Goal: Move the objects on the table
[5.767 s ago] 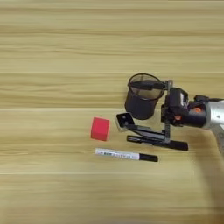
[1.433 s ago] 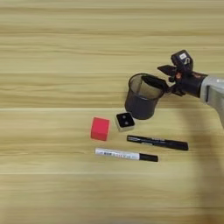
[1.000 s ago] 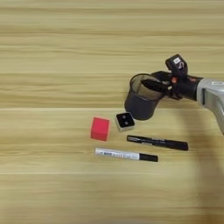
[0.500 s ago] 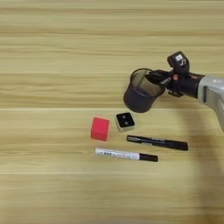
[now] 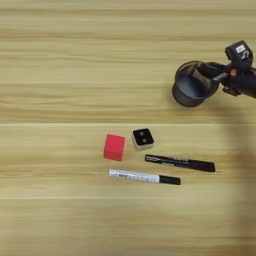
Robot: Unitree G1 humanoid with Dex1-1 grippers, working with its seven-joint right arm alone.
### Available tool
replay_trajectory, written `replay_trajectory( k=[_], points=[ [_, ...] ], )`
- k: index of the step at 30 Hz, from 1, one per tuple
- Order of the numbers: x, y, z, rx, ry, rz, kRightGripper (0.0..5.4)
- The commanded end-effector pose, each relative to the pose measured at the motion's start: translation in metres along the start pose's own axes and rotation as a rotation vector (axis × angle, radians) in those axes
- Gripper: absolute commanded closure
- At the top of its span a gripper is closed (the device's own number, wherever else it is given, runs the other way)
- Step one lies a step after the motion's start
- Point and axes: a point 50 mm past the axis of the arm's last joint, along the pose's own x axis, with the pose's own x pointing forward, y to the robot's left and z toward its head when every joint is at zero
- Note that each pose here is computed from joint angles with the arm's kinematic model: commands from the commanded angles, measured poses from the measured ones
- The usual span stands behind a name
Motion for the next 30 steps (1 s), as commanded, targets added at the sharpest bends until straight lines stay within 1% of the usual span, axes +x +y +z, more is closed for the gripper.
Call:
replay_trajectory(
  k=[1,6,12,15,16,27,28,30],
  points=[
    [-0.020,-0.021,0.034,-0.110,-0.078,-0.046,5.05],
    [-0.028,-0.026,0.021,-0.078,-0.022,-0.011,5.05],
    [-0.037,-0.027,0.013,-0.089,0.019,0.044,5.05],
    [-0.035,-0.029,0.004,-0.072,0.062,0.052,5.05],
    [-0.035,-0.028,0.002,-0.074,0.074,0.060,5.05],
    [-0.023,-0.027,-0.016,-0.058,0.136,0.063,5.05],
    [-0.022,-0.027,-0.018,-0.061,0.141,0.067,4.76],
    [-0.020,-0.026,-0.020,-0.061,0.146,0.073,4.58]
  ],
)
